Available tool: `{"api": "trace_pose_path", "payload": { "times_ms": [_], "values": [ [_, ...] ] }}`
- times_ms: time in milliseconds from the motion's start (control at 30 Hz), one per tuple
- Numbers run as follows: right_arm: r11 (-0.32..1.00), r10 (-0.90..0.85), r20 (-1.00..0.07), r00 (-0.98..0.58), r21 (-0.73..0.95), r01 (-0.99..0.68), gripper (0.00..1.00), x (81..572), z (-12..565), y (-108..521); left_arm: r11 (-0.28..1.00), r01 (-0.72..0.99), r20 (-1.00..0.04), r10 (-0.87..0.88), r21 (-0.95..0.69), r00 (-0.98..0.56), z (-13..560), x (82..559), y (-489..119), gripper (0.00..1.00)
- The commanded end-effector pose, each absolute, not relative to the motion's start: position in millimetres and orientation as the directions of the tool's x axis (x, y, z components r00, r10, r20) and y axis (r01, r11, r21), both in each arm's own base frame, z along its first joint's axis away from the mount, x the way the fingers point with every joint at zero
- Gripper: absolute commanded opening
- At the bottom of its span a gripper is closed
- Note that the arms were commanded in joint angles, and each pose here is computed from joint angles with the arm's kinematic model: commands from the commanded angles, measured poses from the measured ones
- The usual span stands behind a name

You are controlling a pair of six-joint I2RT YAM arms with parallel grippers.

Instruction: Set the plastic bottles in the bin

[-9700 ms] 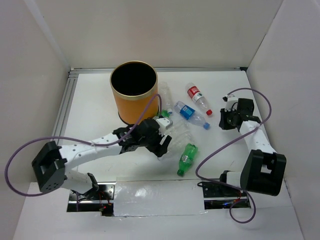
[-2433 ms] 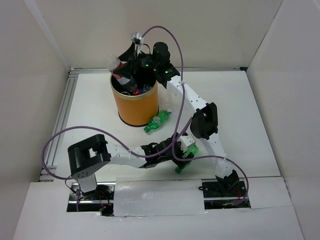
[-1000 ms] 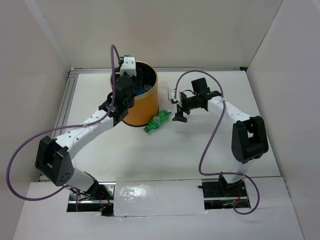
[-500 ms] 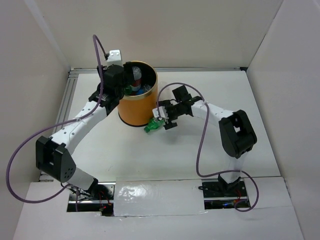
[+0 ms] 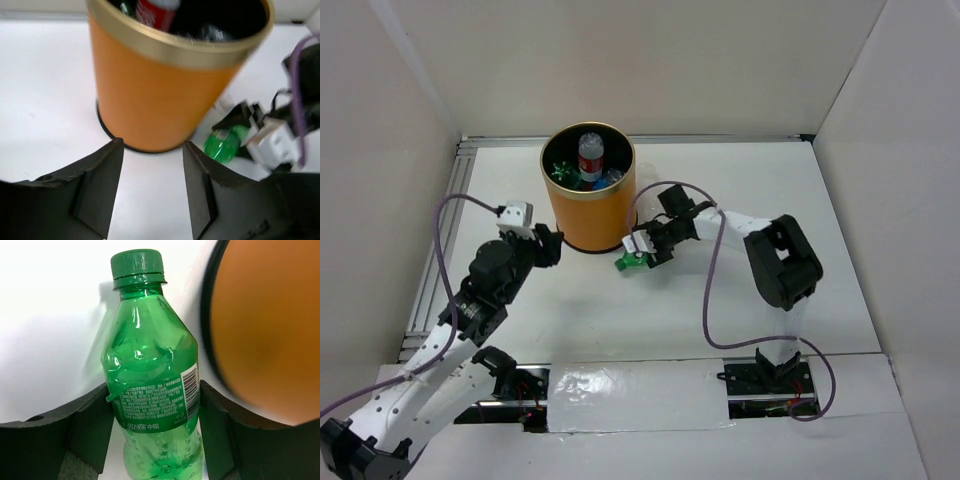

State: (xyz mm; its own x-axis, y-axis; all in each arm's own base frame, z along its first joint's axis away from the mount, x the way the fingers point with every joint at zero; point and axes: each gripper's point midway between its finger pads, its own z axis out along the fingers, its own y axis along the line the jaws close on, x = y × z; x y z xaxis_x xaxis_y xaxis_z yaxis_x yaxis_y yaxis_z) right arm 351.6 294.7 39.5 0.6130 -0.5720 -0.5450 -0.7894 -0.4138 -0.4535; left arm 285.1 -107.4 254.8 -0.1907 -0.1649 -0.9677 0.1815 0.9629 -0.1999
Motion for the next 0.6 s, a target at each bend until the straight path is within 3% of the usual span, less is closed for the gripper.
{"api": "trace_pose_path", "payload": {
  "times_ms": [0, 67, 267, 400, 500, 567],
  "values": [
    [-0.315, -0.486, -0.655, 0.578, -0.486, -0.815, 0.25, 323.8, 130.8, 275.0, 0.906, 0.33, -0.959, -0.214, -0.266, -0.187, 242.2, 270.8, -137.8, 0.59],
    [-0.222, -0.426, -0.746, 0.511, -0.461, -0.859, 0.25, 313.6, 178.7, 270.3, 0.884, 0.387, -0.961, -0.205, -0.263, -0.185, 237.3, 266.3, -150.4, 0.54],
    [0.106, -0.294, -0.867, 0.401, -0.447, -0.888, 0.26, 334.2, 316.6, 232.9, 0.852, 0.466, -0.947, -0.1, -0.239, -0.304, 180.5, 265.2, -191.3, 0.53],
    [0.218, -0.162, -0.891, 0.423, -0.451, -0.866, 0.28, 350.6, 394.1, 237.1, 0.821, 0.531, -0.941, -0.021, -0.209, -0.338, 157.6, 266.9, -225.9, 0.69],
    [0.204, -0.041, -0.912, 0.407, -0.407, -0.891, 0.35, 362.4, 432.7, 270.2, 0.788, 0.601, -0.936, 0.098, -0.135, -0.339, 139.4, 264.2, -264.6, 0.81],
    [0.185, 0.015, -0.954, 0.301, -0.293, -0.938, 0.39, 385.6, 427.9, 294.5, 0.779, 0.619, -0.939, 0.13, -0.103, -0.32, 133.1, 267.6, -280.7, 0.83]
  ]
}}
